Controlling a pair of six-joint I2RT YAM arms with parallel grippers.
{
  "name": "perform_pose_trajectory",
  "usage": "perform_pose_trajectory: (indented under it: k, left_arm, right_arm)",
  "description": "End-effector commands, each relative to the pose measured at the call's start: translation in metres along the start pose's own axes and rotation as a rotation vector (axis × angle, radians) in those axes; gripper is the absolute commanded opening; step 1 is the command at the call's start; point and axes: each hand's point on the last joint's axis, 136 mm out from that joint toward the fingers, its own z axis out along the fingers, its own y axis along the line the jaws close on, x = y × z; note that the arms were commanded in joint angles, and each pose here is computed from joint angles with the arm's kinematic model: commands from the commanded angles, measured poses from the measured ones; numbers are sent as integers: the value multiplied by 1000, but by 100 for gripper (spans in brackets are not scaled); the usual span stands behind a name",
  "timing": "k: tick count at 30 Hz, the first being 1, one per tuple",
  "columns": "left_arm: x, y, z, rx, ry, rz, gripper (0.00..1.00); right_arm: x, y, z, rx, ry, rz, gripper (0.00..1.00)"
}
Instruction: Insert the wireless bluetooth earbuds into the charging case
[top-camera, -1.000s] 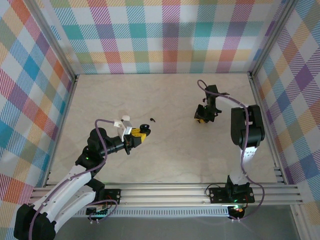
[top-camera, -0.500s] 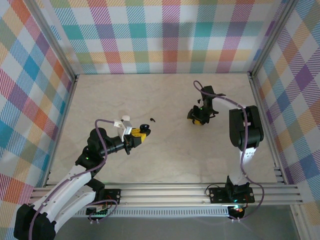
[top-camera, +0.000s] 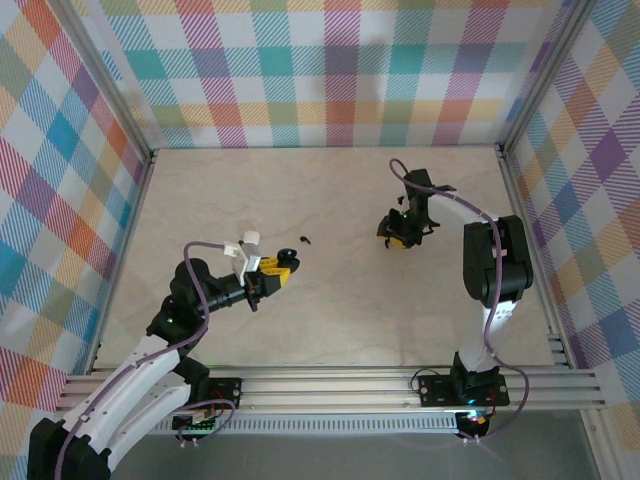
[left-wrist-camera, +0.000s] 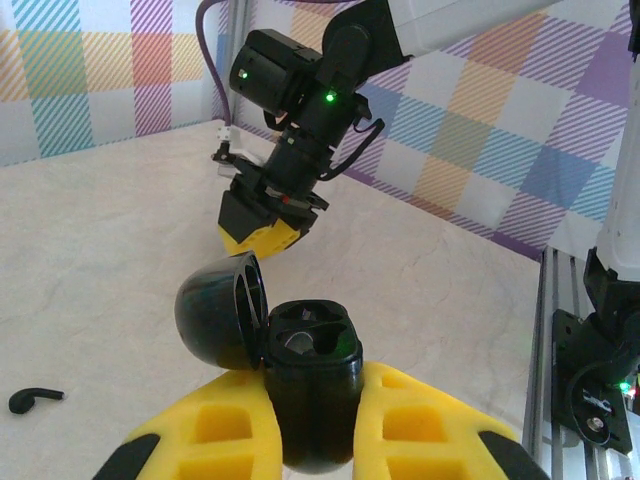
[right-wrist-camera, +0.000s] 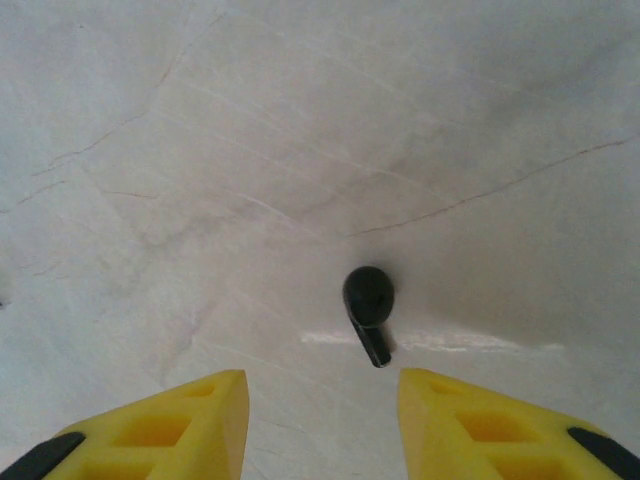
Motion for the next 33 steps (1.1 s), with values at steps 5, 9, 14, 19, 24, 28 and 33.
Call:
perform_pose_trajectory:
  k: [5, 9, 14, 19, 24, 28, 33]
  left_arm:
    - [-16, -8, -3, 18, -33, 47, 0]
    - [-17, -7, -2, 18, -31, 43, 0]
    - [-16, -7, -2, 19, -28, 39, 0]
    - [-15, -7, -2, 18, -25, 37, 0]
    - [-15, -6, -2, 14, -22, 37, 0]
    - [-16, -7, -2, 17, -19, 36, 0]
    - [-13, -7, -3, 11, -12, 35, 0]
  right_arm:
    - [-13, 2, -5, 43, -20, -92, 38]
    - [-13, -2, 5, 63, 14, -107, 38]
    - [-13, -9, 14, 94, 35, -117, 36]
    - [-12, -7, 18, 95, 41, -127, 33]
    - [-10, -3, 22, 92, 47, -147, 27]
    - [-10, -1, 25, 95, 53, -154, 22]
    - [-8, -2, 27, 101, 60, -154, 17]
